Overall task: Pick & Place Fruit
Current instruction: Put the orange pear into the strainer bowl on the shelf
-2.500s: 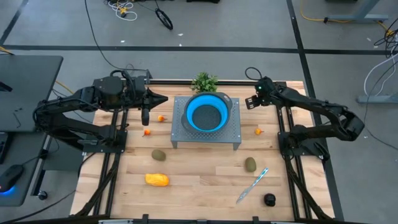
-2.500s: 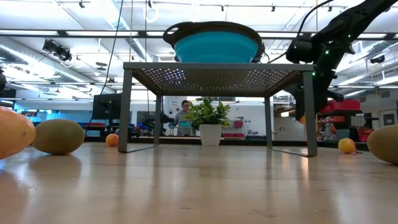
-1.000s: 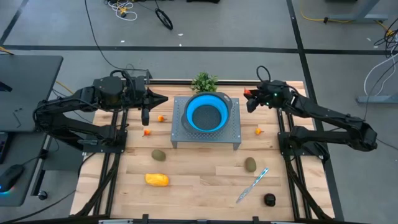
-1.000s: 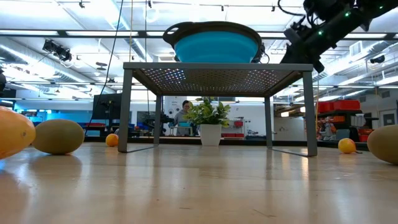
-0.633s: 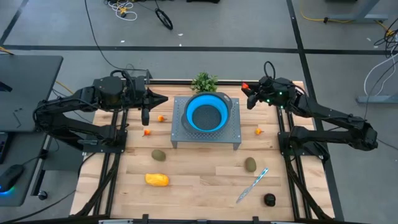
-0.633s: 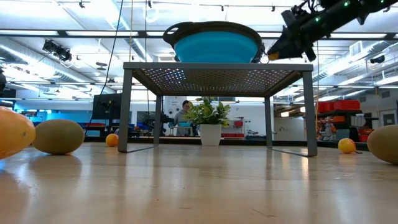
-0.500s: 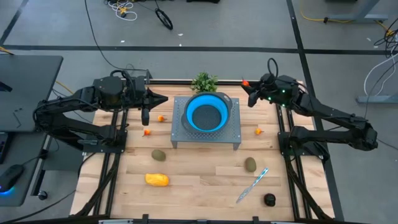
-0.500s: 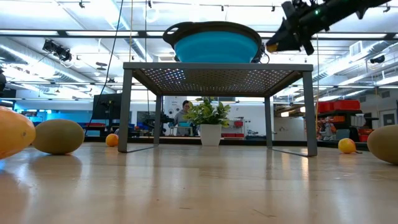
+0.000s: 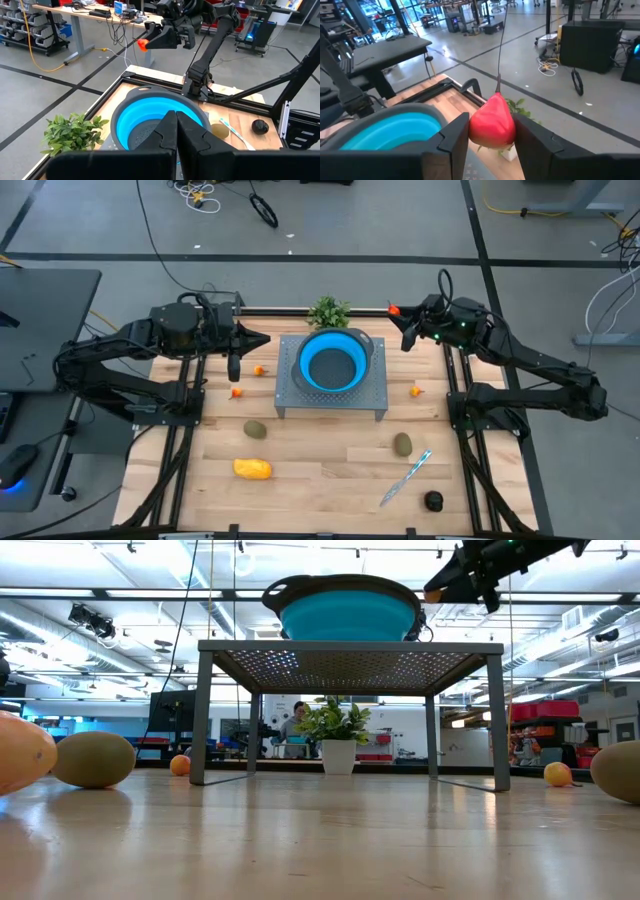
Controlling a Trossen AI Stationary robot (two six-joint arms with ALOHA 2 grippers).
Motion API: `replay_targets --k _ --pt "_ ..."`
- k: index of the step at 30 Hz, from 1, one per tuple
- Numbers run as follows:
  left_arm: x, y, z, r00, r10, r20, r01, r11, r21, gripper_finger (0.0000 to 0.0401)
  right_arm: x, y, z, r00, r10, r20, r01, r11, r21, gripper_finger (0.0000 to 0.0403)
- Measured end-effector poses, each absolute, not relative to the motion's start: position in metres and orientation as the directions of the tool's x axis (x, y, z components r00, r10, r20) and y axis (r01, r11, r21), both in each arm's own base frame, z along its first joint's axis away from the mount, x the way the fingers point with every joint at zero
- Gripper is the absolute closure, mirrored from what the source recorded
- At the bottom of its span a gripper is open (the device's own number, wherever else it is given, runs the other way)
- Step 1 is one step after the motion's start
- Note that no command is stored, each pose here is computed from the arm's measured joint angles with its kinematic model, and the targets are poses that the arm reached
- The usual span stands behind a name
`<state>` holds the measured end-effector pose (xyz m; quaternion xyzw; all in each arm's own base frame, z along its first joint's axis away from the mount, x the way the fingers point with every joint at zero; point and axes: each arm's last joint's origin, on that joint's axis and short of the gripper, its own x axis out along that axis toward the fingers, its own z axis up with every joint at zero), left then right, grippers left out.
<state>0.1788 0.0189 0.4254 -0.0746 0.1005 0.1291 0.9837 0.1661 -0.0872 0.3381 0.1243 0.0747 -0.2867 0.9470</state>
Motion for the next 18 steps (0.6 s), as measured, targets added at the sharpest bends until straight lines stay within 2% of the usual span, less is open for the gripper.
replay_targets --k 7,18 --pt "0.179 0.019 0.425 0.946 0.239 -0.217 -0.267 0.957 -0.112 0.0400 0.168 -0.083 0.338 0.835 -0.508 -0.211 0.545 0.816 0.191 0.0254" --pt "0.179 0.019 0.425 0.946 0.239 -0.217 -0.266 0.958 -0.105 0.0400 0.180 -0.054 0.341 0.913 -0.363 -0.186 0.397 0.895 0.202 0.0254"
